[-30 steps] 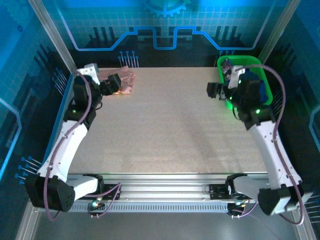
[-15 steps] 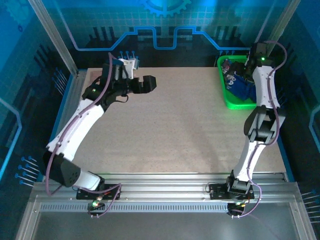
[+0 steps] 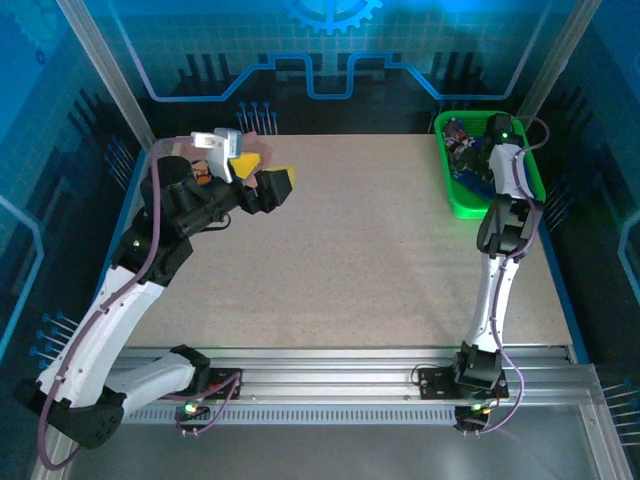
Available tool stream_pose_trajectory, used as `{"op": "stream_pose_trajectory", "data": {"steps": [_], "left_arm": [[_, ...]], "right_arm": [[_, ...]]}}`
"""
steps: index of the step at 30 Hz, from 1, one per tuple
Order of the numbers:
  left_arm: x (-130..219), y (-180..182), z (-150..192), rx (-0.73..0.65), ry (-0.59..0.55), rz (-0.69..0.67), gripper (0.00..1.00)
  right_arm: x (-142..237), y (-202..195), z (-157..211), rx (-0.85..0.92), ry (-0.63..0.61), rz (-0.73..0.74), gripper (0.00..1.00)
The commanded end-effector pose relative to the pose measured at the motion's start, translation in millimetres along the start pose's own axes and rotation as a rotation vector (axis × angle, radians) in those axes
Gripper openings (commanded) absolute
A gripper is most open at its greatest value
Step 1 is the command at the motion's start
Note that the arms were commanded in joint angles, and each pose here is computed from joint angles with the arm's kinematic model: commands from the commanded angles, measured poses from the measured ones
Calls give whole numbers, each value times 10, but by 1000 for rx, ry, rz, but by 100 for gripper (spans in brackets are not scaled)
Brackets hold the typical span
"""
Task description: Fold and stack the t-shirts
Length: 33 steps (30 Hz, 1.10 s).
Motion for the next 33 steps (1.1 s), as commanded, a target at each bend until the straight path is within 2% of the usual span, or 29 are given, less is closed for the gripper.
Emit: {"op": "stream_pose_trajectory", "data": {"steps": [1, 3, 5, 8, 10, 12, 13, 17, 21, 24, 30, 33], "left_arm": [[-11, 80, -30, -36, -6, -70, 99], [-7, 98, -58, -39, -10, -94, 99], [-11, 127, -81, -40, -16, -120, 99], [-8, 168, -94, -45, -22, -150, 99], [-2, 194, -90, -49, -27, -164, 99], [14, 233, -83, -54, -33, -185, 99], [23, 257, -80, -57, -37, -197, 99], [38, 348, -52, -66, -49, -240, 99], [39, 586, -10, -64, -79, -352, 99], [66, 808, -22, -31, -113, -431, 99], [109, 1171, -157, 35, -176, -519, 99], [115, 1263, -285, 28, -210, -543, 99]], "right_arm": [[-160, -96, 0, -114, 12, 57, 99], [-238, -93, -2, -152, 8, 53, 97], [-297, -56, -6, -170, 1, 41, 91], [-384, -19, 24, -182, 9, 25, 59], [-406, -3, 51, -201, 23, 5, 30], [-337, 32, 8, -224, 17, -35, 5], [-257, 60, -57, -230, -4, -59, 0], [401, 297, -506, -190, -202, -186, 0], [1390, 564, -916, -157, -444, -330, 0], [2300, 722, -1102, -151, -616, -458, 0], [3846, 1139, -1081, -119, -825, -821, 0], [4510, 1611, -843, -11, -836, -1028, 0]]}}
Point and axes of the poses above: each hand's point on the last joint's axis, 136 mm out from that joint toward the fingers, its own x axis back along the fingers, its own y axis along the line the jaws close on, z = x × y, the point moved 3 cm from there along x, back along the fingers, and after that the axes turned 14 degrees about x, right-handed, at the moved point
